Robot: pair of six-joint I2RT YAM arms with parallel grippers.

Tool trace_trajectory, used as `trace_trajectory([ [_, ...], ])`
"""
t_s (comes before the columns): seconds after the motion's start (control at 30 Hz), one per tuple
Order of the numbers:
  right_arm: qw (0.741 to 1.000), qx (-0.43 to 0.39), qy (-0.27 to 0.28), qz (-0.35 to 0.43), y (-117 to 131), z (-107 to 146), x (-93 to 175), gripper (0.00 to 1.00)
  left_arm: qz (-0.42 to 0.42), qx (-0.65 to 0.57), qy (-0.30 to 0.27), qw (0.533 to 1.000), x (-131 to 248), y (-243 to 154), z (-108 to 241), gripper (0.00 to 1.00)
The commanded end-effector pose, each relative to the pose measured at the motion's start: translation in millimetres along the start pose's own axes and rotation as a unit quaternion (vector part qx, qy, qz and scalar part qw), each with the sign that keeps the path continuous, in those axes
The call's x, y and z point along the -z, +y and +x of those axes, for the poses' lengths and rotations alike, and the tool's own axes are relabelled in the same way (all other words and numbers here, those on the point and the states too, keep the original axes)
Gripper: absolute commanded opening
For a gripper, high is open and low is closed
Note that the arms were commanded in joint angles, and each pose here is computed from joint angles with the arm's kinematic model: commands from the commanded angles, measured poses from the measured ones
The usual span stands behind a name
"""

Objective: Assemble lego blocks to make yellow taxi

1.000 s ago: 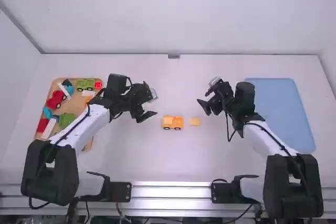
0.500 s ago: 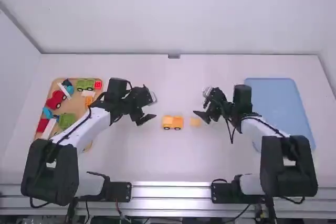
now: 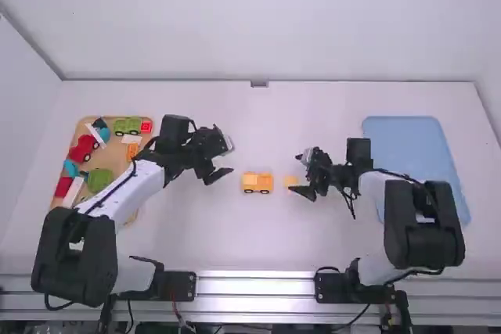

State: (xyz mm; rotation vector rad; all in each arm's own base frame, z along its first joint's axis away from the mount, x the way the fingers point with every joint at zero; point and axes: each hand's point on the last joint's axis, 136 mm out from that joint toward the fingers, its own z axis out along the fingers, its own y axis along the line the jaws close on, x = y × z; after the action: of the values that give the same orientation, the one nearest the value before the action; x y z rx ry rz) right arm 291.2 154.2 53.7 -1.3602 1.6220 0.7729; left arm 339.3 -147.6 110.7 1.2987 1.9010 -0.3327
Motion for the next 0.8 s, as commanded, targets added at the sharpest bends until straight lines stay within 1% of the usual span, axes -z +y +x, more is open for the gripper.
trace_trajectory([
  [0.0, 0.999, 0.033, 0.009, -0.002, -2, 0, -4, 0.98, 0.004, 0.005, -0.005, 1.000, 1, -2, 0, 0.99],
  [0.1, 0.999, 0.028, 0.022, -0.007, -2, 1, -4, 0.98, 0.003, 0.004, -0.006, 1.000, 1, -2, -1, 0.99],
  [0.23, 0.997, 0.061, 0.035, -0.038, 6, -3, -6, 0.98, 0.014, 0.002, -0.020, 1.000, 1, -5, -6, 0.99],
  [0.3, 0.997, 0.059, 0.043, -0.040, 6, -1, -6, 0.99, 0.013, 0.003, -0.019, 1.000, 1, -5, -6, 0.99],
  [0.33, 0.996, 0.052, 0.058, -0.041, 7, 5, -6, 0.98, 0.013, 0.003, -0.019, 1.000, 1, -5, -6, 0.99],
  [0.4, 0.996, 0.050, 0.067, -0.044, 9, 13, -8, 0.99, 0.013, 0.003, -0.019, 1.000, 1, -5, -6, 0.99],
  [0.47, 0.995, 0.052, 0.064, -0.047, 9, 17, -8, 0.99, 0.013, 0.003, -0.019, 1.000, 1, -5, -6, 0.99],
  [0.5, 0.996, 0.057, 0.046, -0.053, 10, 20, -10, 0.99, 0.013, 0.003, -0.019, 1.000, 1, -5, -6, 0.99],
  [0.53, 0.996, 0.056, 0.043, -0.054, 9, 21, -10, 0.98, 0.013, 0.003, -0.019, 1.000, 1, -5, -6, 0.99],
  [0.63, 0.997, 0.048, 0.017, -0.051, 1, 28, -13, 0.98, 0.013, 0.003, -0.020, 1.000, 1, -5, -6, 0.99],
  [0.7, 0.998, 0.041, 0.011, -0.051, -3, 31, -14, 0.98, 0.014, 0.003, -0.019, 1.000, 1, -5, -6, 0.99],
  [0.77, 0.998, 0.028, 0.015, -0.053, -12, 39, -17, 0.98, 0.014, 0.004, -0.020, 1.000, 1, -5, -6, 0.99],
])
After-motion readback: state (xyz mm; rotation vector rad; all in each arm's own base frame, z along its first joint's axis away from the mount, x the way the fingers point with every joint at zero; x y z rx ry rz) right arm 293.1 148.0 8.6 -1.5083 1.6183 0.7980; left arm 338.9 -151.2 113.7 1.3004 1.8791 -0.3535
